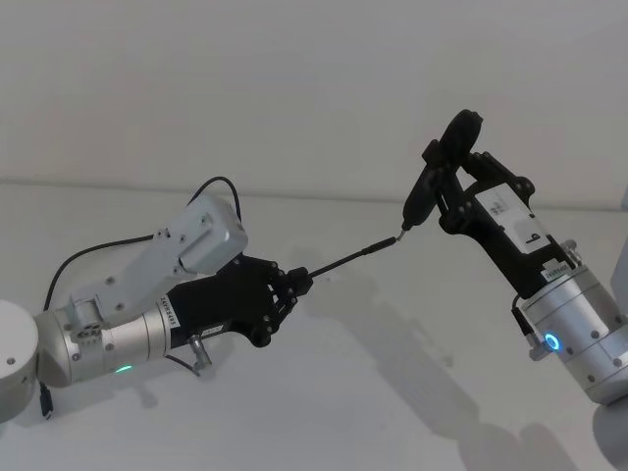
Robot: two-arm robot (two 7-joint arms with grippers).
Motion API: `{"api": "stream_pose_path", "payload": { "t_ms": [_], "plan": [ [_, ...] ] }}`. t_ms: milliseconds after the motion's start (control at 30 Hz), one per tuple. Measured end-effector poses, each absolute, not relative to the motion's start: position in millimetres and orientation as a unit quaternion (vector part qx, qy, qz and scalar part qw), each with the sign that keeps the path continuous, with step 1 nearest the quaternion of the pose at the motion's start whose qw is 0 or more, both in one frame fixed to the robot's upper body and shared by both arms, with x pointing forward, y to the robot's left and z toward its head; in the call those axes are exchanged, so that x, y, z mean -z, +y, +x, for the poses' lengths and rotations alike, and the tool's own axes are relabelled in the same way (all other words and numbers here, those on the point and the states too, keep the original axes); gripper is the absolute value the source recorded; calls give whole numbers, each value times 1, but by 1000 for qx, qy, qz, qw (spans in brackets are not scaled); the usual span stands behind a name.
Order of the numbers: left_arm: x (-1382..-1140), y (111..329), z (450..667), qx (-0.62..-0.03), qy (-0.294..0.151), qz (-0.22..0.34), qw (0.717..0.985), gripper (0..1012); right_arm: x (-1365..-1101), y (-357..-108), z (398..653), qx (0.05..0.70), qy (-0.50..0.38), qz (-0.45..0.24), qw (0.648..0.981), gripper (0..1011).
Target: Pick up the data cable with the one hand.
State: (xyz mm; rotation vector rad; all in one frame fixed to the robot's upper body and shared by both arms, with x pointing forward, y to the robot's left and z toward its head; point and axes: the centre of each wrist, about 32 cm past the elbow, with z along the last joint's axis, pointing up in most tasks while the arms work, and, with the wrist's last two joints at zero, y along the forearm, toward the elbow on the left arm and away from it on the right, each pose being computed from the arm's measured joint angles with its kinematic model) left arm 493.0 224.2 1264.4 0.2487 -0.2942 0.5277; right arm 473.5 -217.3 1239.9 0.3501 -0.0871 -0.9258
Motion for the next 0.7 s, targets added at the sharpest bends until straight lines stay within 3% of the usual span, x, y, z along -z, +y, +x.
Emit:
{"api": "stream_pose_path", "payload": {
  "t_ms": [700],
  "plan": [
    [-1264,224,493,-259,-145,122,947,50,-1240,-216,474,444,-44,165,880,268]
  ]
}}
